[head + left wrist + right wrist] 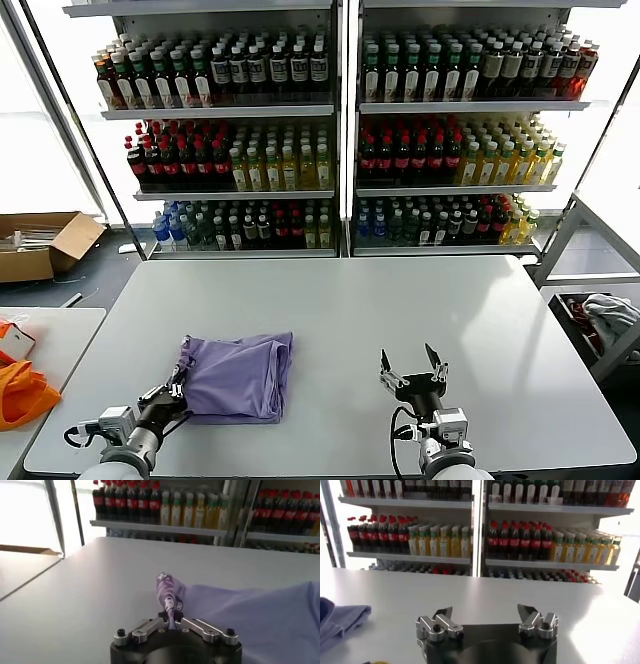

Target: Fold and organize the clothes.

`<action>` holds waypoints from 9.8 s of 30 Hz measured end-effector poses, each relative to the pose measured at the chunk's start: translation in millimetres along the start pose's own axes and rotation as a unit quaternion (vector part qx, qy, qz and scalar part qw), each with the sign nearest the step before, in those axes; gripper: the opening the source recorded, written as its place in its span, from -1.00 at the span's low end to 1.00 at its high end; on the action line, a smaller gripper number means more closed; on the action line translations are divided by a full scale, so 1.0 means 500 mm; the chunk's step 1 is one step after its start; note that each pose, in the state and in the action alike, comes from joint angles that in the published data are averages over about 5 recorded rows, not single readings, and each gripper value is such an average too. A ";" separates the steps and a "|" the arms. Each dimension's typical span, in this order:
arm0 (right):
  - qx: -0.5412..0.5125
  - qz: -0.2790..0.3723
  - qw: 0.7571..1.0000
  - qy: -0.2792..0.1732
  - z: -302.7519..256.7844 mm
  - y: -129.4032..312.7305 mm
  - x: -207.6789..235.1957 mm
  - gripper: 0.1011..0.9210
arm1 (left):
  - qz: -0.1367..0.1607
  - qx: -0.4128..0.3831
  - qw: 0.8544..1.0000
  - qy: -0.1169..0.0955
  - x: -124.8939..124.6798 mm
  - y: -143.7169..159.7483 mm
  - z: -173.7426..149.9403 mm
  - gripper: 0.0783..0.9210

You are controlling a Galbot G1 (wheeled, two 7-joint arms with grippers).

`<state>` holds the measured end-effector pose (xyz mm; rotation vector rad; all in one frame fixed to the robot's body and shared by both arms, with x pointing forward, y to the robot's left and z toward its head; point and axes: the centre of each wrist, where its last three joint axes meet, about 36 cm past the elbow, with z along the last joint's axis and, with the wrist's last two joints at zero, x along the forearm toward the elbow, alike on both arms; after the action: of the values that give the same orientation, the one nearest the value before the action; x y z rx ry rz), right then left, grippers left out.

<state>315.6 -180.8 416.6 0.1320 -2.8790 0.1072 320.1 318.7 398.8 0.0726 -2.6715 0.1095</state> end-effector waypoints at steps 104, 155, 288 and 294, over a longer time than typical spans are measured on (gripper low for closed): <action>-0.286 -0.122 0.936 0.167 -0.103 0.135 -0.150 0.71 | 0.158 -0.235 0.958 -0.041 0.077 -0.056 -0.005 0.77; -0.259 -0.135 0.938 0.186 -0.113 0.138 -0.110 -0.96 | 0.139 -0.156 0.978 0.008 -0.019 0.005 0.038 0.77; 0.027 0.070 0.997 0.015 -0.062 -0.141 -0.064 0.76 | 0.064 -0.008 0.985 -0.161 0.096 -0.191 -0.011 0.77; 0.028 0.042 0.999 -0.008 -0.062 -0.126 -0.051 0.76 | 0.059 -0.016 0.984 -0.165 0.100 -0.192 -0.008 0.77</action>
<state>354.3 -238.8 443.8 0.0216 -2.8989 0.2025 283.8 222.0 431.3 -0.0859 -3.0069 0.0998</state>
